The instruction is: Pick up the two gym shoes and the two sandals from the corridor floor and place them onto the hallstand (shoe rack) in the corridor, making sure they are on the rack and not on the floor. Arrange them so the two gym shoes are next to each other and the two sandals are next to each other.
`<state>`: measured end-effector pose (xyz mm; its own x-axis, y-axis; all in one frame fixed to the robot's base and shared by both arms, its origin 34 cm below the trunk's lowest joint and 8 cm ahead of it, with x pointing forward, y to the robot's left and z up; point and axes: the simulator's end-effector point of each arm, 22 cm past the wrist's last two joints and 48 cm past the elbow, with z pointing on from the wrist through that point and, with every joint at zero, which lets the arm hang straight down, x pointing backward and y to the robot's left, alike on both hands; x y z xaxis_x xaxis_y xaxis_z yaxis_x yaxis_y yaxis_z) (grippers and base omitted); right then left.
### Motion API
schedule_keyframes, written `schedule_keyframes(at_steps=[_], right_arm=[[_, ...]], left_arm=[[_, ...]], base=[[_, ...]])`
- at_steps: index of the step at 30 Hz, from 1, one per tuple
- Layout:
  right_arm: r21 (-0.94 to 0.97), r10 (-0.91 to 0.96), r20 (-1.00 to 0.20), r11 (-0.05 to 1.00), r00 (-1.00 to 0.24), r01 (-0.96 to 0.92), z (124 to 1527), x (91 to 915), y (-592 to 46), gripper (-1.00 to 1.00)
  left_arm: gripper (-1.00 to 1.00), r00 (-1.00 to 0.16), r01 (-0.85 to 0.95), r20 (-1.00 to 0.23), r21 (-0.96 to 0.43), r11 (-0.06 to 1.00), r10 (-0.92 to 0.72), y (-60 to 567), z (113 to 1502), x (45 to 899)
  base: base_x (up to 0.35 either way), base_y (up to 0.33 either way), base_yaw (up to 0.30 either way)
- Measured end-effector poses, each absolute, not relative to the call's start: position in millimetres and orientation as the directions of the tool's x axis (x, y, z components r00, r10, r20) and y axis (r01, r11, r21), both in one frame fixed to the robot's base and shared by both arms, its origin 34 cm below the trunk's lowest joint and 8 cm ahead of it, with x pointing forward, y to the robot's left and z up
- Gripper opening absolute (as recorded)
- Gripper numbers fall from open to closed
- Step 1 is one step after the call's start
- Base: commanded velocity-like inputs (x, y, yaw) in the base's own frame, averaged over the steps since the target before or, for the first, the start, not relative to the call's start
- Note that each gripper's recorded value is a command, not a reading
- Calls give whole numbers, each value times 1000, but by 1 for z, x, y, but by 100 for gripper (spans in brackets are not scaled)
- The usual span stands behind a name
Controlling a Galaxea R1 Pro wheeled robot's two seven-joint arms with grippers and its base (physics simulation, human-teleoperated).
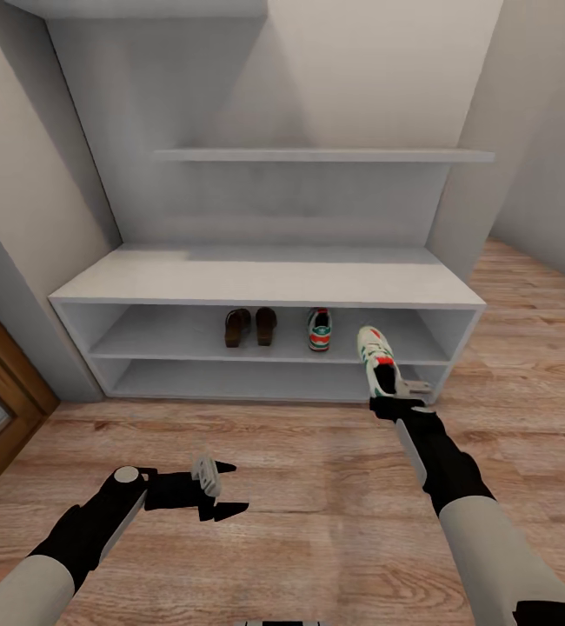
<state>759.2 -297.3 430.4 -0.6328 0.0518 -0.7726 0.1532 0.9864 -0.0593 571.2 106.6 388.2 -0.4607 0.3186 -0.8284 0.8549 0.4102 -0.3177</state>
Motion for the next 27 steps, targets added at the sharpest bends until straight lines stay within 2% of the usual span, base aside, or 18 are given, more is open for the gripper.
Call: schedule_keyframes(at_steps=[11, 17, 27], right_arm=[[-57, 59, -748, 987, -661, 153, 410, 750, -297, -100], [-60, 61, -728, 987, -683, 152, 397, 744, -297, -100], [-61, 60, -724, 987, -687, 150, 395, 742, -296, -100]], left_arm=[[100, -461, 855, -828, -318, 410, 319, 107, 388, 571], [100, -460, 855, -829, -317, 410, 318, 106, 388, 571], [100, -460, 855, -829, -318, 410, 318, 106, 389, 571]], base=[[8, 0, 0], [188, 30, 0], [87, 23, 0]])
